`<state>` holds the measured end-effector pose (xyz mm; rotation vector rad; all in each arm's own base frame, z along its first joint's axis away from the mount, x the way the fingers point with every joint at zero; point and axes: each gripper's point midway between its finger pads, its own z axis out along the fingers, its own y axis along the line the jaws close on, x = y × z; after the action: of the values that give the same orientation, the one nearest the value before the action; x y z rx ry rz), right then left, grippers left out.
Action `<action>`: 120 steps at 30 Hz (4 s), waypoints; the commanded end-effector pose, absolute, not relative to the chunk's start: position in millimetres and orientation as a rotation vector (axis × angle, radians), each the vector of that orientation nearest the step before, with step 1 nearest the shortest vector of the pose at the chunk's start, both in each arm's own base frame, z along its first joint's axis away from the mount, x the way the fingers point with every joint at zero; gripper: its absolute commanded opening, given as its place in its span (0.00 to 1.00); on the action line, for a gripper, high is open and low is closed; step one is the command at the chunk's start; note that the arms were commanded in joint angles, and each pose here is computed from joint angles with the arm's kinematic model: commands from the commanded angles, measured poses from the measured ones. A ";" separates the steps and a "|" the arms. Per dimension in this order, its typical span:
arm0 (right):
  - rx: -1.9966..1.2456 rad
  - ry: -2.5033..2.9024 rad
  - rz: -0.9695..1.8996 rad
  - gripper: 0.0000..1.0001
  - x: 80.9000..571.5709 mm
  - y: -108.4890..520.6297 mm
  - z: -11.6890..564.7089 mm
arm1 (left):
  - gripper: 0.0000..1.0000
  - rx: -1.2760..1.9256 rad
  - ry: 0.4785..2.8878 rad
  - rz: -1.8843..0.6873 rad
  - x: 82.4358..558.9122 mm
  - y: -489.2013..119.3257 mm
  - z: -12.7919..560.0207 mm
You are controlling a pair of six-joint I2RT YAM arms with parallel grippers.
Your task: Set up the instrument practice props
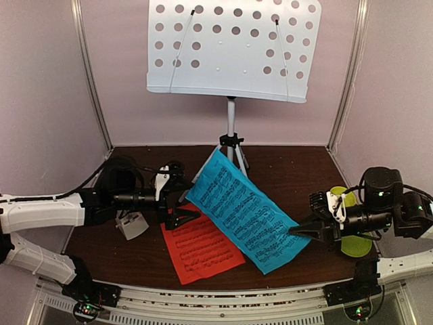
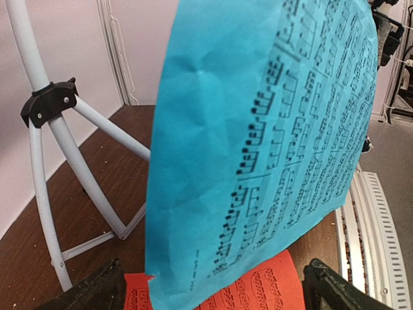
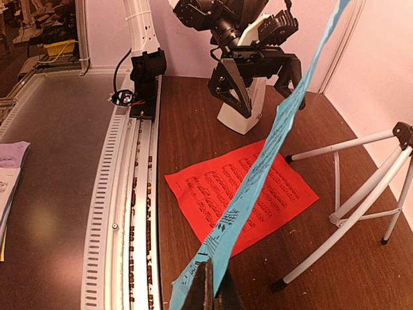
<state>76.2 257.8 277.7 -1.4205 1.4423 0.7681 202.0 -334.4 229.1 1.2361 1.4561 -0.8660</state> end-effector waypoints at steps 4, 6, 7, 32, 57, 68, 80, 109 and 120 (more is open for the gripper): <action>-1.403 1.382 0.747 0.00 72.9 248.8 300.0 | 0.98 1.176 1.262 -0.915 196.2 -341.5 274.8; -1.394 1.383 0.742 0.00 74.6 249.2 300.2 | 0.93 1.180 1.230 -0.942 191.4 -342.8 281.0; -1.387 1.387 0.739 0.00 76.0 249.4 299.9 | 0.89 1.181 1.214 -0.953 188.5 -342.3 285.0; -1.080 1.610 0.492 0.77 141.1 247.0 313.3 | 0.00 1.445 1.314 -0.939 137.8 -345.7 325.1; -1.298 1.702 0.401 0.09 135.1 302.0 328.3 | 0.00 1.512 1.512 -0.888 143.8 -372.8 348.8; -1.077 1.646 0.628 0.00 130.5 290.9 385.0 | 0.48 1.191 1.451 -0.682 174.3 -332.4 398.6; -0.756 1.431 0.648 0.00 152.8 253.6 504.3 | 0.60 0.657 1.344 -0.377 226.5 -262.1 528.7; -0.493 1.171 0.600 0.00 228.8 235.4 635.3 | 0.59 0.445 1.278 -0.038 321.4 -295.3 594.5; -0.470 1.161 0.561 0.00 255.8 246.4 648.8 | 0.33 0.458 1.247 0.013 331.8 -297.9 596.1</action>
<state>254.3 248.4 637.3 -0.4763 1.1948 0.5709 329.8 -304.5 579.3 0.5080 1.3030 -0.0006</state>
